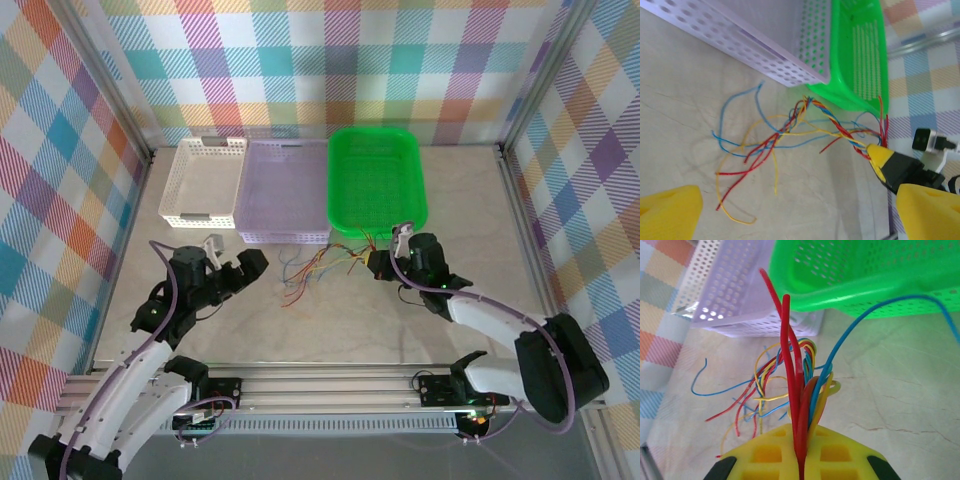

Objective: Untangle the cables

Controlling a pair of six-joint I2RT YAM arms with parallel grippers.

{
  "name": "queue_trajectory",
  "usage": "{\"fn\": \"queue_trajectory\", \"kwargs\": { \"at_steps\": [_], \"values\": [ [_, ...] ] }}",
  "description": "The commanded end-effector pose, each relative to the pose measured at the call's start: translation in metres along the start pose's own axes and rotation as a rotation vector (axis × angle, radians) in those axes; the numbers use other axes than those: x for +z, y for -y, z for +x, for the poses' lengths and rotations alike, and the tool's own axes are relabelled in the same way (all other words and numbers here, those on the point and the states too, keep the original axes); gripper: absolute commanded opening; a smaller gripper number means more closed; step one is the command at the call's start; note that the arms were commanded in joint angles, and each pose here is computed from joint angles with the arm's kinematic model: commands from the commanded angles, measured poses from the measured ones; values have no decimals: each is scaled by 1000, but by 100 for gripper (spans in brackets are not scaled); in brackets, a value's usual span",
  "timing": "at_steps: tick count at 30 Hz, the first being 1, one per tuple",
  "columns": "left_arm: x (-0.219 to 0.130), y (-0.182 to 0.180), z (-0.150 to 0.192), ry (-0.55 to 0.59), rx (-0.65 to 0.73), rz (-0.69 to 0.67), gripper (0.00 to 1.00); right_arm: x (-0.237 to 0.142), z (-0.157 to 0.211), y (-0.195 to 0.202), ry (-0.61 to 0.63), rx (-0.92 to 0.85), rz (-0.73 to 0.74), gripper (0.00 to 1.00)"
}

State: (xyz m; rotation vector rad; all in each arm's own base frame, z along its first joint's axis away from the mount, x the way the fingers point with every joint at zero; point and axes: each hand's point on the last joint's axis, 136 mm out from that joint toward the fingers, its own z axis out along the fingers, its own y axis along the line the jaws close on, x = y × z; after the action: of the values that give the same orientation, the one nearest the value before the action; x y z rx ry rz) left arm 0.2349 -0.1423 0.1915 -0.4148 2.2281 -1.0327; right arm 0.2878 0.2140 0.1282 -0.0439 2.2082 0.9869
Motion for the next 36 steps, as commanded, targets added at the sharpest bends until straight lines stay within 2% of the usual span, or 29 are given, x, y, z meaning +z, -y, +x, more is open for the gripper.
{"fn": "queue_trajectory", "kwargs": {
  "at_steps": [1,5,22,27,36],
  "values": [
    [-7,33,-5,29,24,93,99,-13,-14,-35,9,-74,-105,0],
    [-8,52,-3,30,63,151,99,-26,-18,-53,-3,-100,-156,0],
    [2,64,1,10,110,222,100,-53,-16,-112,-105,-162,-403,0],
    [4,63,4,5,116,238,100,-51,-11,-120,-153,-160,-459,0],
    [22,50,20,-79,143,216,100,-61,-9,-139,-187,-195,-570,0]
  ]
}}
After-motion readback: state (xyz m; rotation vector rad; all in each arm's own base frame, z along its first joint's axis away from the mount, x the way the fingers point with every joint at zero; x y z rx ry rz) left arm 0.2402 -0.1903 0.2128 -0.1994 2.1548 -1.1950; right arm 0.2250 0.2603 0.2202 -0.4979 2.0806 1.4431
